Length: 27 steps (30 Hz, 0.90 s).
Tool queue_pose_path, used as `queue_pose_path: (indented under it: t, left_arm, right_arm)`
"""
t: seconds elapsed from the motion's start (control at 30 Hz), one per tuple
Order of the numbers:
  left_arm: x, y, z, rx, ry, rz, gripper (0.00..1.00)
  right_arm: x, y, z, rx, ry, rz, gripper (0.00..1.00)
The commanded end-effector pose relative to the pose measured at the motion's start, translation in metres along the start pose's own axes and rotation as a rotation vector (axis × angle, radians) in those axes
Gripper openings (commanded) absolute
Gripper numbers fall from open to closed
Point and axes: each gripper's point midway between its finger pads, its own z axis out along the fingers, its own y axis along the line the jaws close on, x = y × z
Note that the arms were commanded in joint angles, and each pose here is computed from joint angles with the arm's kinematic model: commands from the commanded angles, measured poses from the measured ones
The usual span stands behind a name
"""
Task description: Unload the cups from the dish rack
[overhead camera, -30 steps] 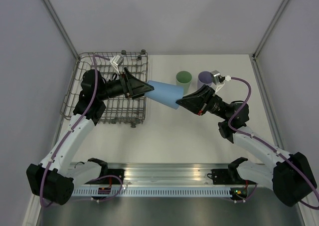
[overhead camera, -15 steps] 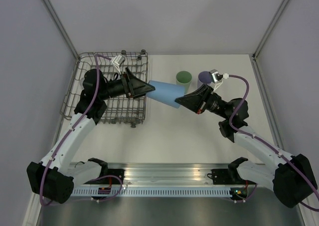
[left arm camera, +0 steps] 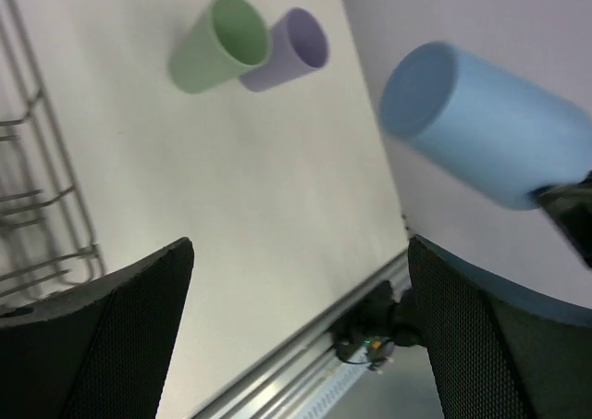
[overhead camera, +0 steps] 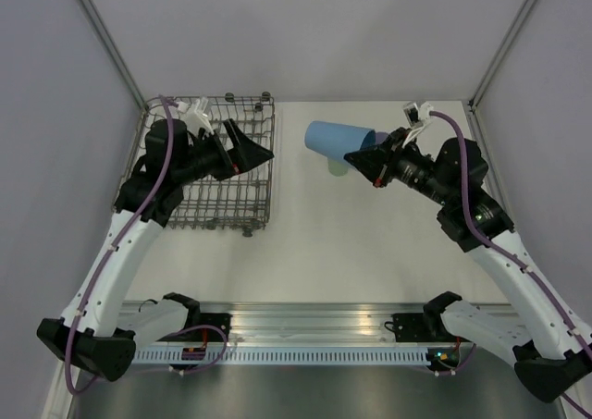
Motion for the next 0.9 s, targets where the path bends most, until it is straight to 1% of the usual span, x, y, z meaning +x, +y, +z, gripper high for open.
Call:
queue_pose_path:
  t: [0.0, 0.03, 0.07, 0.1, 0.13, 0.17, 0.2, 0.27, 0.3, 0.33, 0.4, 0.43, 0.47, 0.5, 0.53, 0.57, 0.6, 0.63, 0.73, 0.77, 0.8, 0.83, 0.87]
  left_arm:
    - [-0.010, 0.041, -0.031, -0.264, -0.076, 0.188, 1.00]
    - [-0.012, 0.046, -0.035, -0.296, -0.089, 0.209, 1.00]
    - [-0.011, 0.051, -0.039, -0.317, -0.089, 0.245, 1.00]
    - [-0.010, 0.060, -0.044, -0.367, -0.092, 0.255, 1.00]
    - [-0.010, 0.066, -0.047, -0.395, -0.096, 0.269, 1.00]
    - [-0.006, 0.077, -0.049, -0.431, -0.086, 0.286, 1.00]
    - [-0.007, 0.085, -0.055, -0.480, -0.099, 0.298, 1.00]
    - [-0.001, 0.102, -0.058, -0.540, -0.087, 0.313, 1.00]
    - [0.000, 0.108, -0.061, -0.566, -0.091, 0.318, 1.00]
    - [0.002, 0.112, -0.061, -0.578, -0.083, 0.324, 1.00]
    - [0.009, 0.123, -0.061, -0.608, -0.064, 0.331, 1.00]
    - [0.011, 0.127, -0.061, -0.620, -0.058, 0.334, 1.00]
    - [0.015, 0.134, -0.062, -0.635, -0.044, 0.339, 1.00]
    - [0.015, 0.138, -0.062, -0.654, -0.042, 0.344, 1.00]
    - [0.016, 0.141, -0.063, -0.666, -0.042, 0.347, 1.00]
    - [0.020, 0.147, -0.063, -0.679, -0.033, 0.350, 1.00]
    - [0.020, 0.149, -0.064, -0.685, -0.033, 0.355, 1.00]
    - [0.023, 0.152, -0.064, -0.689, -0.028, 0.357, 1.00]
    - [0.027, 0.159, -0.066, -0.707, -0.032, 0.363, 1.00]
    - [0.032, 0.163, -0.068, -0.712, -0.030, 0.366, 1.00]
    - [0.032, 0.165, -0.068, -0.713, -0.039, 0.367, 1.00]
    - [0.034, 0.166, -0.068, -0.712, -0.039, 0.367, 1.00]
    - [0.038, 0.166, -0.069, -0.706, -0.039, 0.362, 1.00]
  right_arm:
    - [0.012, -0.065, -0.029, 0.402, 0.176, -0.131, 0.00]
    - [0.004, -0.070, -0.040, 0.470, 0.195, -0.152, 0.00]
    - [-0.002, -0.092, -0.046, 0.605, 0.196, -0.167, 0.01]
    - [-0.004, -0.102, -0.050, 0.672, 0.235, -0.178, 0.00]
    - [-0.019, -0.103, -0.054, 0.705, 0.194, -0.191, 0.00]
    - [-0.010, -0.119, -0.059, 0.782, 0.262, -0.191, 0.00]
    - [-0.023, -0.128, -0.065, 0.852, 0.244, -0.200, 0.00]
    - [-0.015, -0.147, -0.065, 0.910, 0.324, -0.188, 0.00]
    - [-0.029, -0.156, -0.072, 0.956, 0.303, -0.180, 0.00]
    - [-0.021, -0.170, -0.071, 0.991, 0.357, -0.170, 0.00]
    - [-0.037, -0.184, -0.077, 1.050, 0.345, -0.165, 0.00]
    - [-0.028, -0.197, -0.076, 1.076, 0.402, -0.150, 0.01]
    - [-0.029, -0.204, -0.077, 1.094, 0.420, -0.147, 0.00]
    - [-0.040, -0.210, -0.078, 1.113, 0.414, -0.152, 0.01]
    - [-0.036, -0.215, -0.081, 1.129, 0.454, -0.148, 0.00]
    - [-0.027, -0.229, -0.075, 1.146, 0.508, -0.136, 0.00]
    - [-0.036, -0.234, -0.074, 1.154, 0.500, -0.136, 0.00]
    - [-0.024, -0.246, -0.069, 1.146, 0.561, -0.119, 0.00]
    - [-0.026, -0.268, -0.070, 1.166, 0.599, -0.092, 0.00]
    - [-0.013, -0.282, -0.069, 1.174, 0.658, -0.078, 0.00]
    - [-0.012, -0.287, -0.063, 1.146, 0.664, -0.060, 0.00]
    - [-0.007, -0.296, -0.068, 1.148, 0.691, -0.034, 0.00]
    - [0.006, -0.311, -0.068, 1.155, 0.737, -0.004, 0.01]
